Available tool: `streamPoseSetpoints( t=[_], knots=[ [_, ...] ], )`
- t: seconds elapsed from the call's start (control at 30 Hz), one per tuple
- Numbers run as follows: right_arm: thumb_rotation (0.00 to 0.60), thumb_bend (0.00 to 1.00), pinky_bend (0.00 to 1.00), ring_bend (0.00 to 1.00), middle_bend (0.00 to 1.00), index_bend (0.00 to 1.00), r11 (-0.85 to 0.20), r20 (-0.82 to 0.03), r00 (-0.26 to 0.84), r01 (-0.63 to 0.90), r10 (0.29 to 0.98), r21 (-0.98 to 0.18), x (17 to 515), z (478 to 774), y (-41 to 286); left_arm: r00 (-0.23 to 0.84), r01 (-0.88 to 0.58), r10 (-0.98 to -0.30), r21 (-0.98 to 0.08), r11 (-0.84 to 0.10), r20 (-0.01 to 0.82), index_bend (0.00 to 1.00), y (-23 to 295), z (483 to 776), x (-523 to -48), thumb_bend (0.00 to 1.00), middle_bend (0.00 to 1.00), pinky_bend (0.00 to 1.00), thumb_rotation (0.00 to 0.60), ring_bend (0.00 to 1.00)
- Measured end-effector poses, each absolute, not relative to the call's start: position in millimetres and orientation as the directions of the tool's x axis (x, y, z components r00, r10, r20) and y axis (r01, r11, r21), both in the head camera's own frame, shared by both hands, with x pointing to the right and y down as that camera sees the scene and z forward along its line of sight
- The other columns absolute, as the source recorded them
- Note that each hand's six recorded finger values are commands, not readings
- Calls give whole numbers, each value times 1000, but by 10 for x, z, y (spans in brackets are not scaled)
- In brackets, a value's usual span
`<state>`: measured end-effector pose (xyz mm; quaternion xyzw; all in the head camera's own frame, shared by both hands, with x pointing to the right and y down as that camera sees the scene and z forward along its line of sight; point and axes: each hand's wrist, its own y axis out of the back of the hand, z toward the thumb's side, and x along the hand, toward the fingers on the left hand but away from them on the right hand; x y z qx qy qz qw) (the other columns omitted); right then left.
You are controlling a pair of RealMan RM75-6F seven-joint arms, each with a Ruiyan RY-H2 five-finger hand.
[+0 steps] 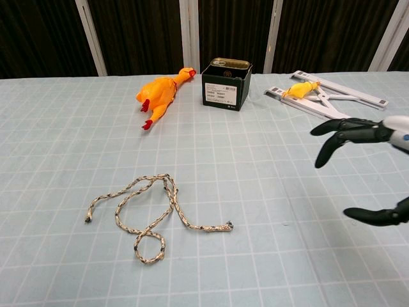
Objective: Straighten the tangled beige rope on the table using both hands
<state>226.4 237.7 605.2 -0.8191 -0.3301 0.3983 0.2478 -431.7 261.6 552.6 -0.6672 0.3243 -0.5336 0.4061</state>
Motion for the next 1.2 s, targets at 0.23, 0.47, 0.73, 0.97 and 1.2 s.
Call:
streamPoseSetpoints(
  t=[0.23, 0.47, 0.73, 0.97, 1.2],
  knots=[
    [600, 273, 0, 0, 147, 394, -706, -512, 507, 337, 694, -623, 1833, 6250, 2419, 217, -3, -865, -886, -464, 452, 0, 2607, 5529, -4333, 1, 0, 0, 600, 0],
    [600, 273, 0, 0, 155, 419, -734, -533, 522, 329, 666, -594, 1587, 6416, 2433, 219, 1, -860, -881, -473, 462, 0, 2611, 5554, -4320, 3, 0, 0, 600, 0],
    [600, 273, 0, 0, 155, 425, -743, -565, 492, 331, 662, -582, 1407, 6656, 2375, 210, -4, -858, -878, -480, 468, 0, 2588, 5578, -4326, 2, 0, 0, 600, 0],
    [600, 299, 0, 0, 163, 474, -745, -587, 465, 335, 663, -576, 1277, 6840, 2336, 209, -9, -856, -874, -486, 474, 0, 2584, 5590, -4322, 3, 0, 0, 600, 0],
    [600, 331, 0, 0, 164, 492, -747, -596, 456, 326, 661, -579, 1136, 6950, 2311, 207, -12, -855, -872, -488, 476, 0, 2574, 5600, -4320, 2, 0, 0, 600, 0]
  ],
)
